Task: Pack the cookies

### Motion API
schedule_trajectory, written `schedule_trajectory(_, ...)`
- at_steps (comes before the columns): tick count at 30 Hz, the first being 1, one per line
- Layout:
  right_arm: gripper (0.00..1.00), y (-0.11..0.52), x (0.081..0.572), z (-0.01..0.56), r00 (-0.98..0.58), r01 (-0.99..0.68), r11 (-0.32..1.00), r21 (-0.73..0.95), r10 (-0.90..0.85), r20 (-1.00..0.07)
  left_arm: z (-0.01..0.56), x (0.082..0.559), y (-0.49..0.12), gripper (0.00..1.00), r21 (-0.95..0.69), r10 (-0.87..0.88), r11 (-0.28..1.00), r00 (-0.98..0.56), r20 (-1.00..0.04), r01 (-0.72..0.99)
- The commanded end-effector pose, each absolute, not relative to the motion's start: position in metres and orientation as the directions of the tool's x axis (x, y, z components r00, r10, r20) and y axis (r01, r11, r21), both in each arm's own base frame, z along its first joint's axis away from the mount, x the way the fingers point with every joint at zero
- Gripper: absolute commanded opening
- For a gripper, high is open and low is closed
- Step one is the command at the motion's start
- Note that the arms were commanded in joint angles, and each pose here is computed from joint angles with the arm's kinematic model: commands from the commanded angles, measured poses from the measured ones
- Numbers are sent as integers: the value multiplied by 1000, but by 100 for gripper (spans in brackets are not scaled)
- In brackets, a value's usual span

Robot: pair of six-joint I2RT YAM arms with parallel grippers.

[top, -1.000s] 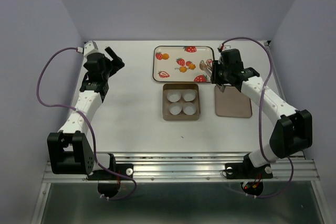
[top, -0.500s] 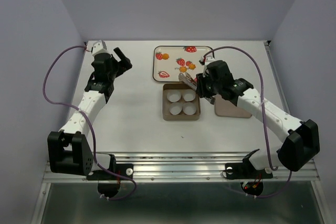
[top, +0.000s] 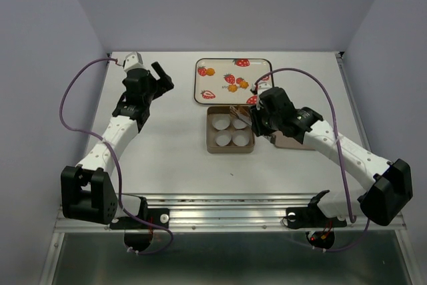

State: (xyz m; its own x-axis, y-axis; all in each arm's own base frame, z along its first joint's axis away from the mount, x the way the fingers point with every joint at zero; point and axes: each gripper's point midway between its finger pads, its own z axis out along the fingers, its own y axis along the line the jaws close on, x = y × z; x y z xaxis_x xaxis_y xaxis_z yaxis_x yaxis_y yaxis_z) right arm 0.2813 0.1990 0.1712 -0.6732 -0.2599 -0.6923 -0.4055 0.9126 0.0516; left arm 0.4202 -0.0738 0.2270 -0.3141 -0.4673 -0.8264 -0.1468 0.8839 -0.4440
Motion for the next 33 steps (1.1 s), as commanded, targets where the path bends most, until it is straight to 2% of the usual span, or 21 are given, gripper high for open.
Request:
schedule_trajectory(1, 34, 196, 276, 179, -650, -422, 906, 33, -276, -708, 237, 418, -73, 99, -434, -457, 890, -285, -843, -143)
schedule_trajectory(33, 35, 193, 279, 146, -702, -402, 915, -12, -317, -638, 237, 418, -74, 99, -410, -440, 898, -285, -852, -159)
